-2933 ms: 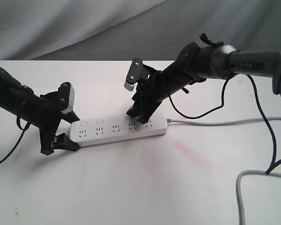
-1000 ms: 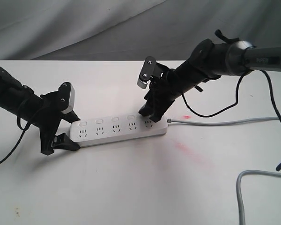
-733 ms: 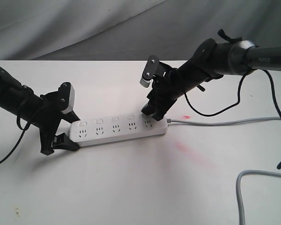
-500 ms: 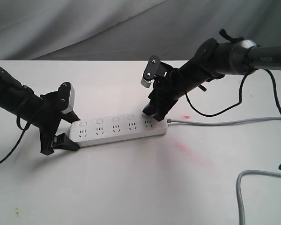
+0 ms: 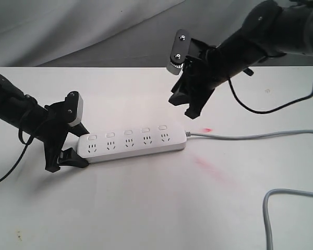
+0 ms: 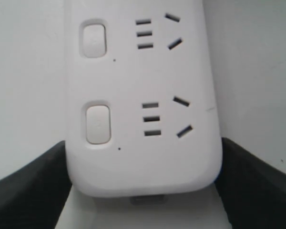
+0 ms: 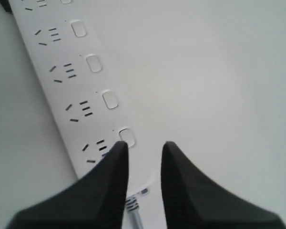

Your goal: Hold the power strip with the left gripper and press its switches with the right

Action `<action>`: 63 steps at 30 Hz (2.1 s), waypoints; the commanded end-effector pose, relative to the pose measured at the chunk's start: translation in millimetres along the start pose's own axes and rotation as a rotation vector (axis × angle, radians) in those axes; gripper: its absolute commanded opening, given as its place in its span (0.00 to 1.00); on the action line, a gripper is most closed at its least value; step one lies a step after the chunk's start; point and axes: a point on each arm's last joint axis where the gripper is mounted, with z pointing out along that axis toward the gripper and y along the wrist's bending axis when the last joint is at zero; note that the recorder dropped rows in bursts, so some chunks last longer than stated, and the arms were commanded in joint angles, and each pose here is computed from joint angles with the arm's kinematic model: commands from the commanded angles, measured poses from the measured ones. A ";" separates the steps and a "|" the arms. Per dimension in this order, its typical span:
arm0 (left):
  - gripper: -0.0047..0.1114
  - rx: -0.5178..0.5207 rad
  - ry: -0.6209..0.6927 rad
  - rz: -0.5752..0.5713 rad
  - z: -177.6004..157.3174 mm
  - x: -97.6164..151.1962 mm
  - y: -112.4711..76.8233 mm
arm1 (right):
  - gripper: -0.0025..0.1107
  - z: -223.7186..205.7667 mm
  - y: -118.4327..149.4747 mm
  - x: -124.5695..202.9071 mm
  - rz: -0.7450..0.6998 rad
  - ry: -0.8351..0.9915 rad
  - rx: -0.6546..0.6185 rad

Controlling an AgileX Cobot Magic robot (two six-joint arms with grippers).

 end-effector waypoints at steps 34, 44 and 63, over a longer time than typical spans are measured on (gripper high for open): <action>0.45 0.016 0.068 0.081 8.5 8.0 -3.2 | 0.02 -156.0 181.5 64.0 0.206 -0.230 0.394; 0.45 0.017 0.067 0.081 8.5 8.0 -3.4 | 0.02 -177.6 210.9 110.2 0.454 -0.362 0.762; 0.45 0.017 0.067 0.081 8.5 7.9 -3.4 | 0.02 -216.6 240.0 130.6 0.524 -0.545 1.029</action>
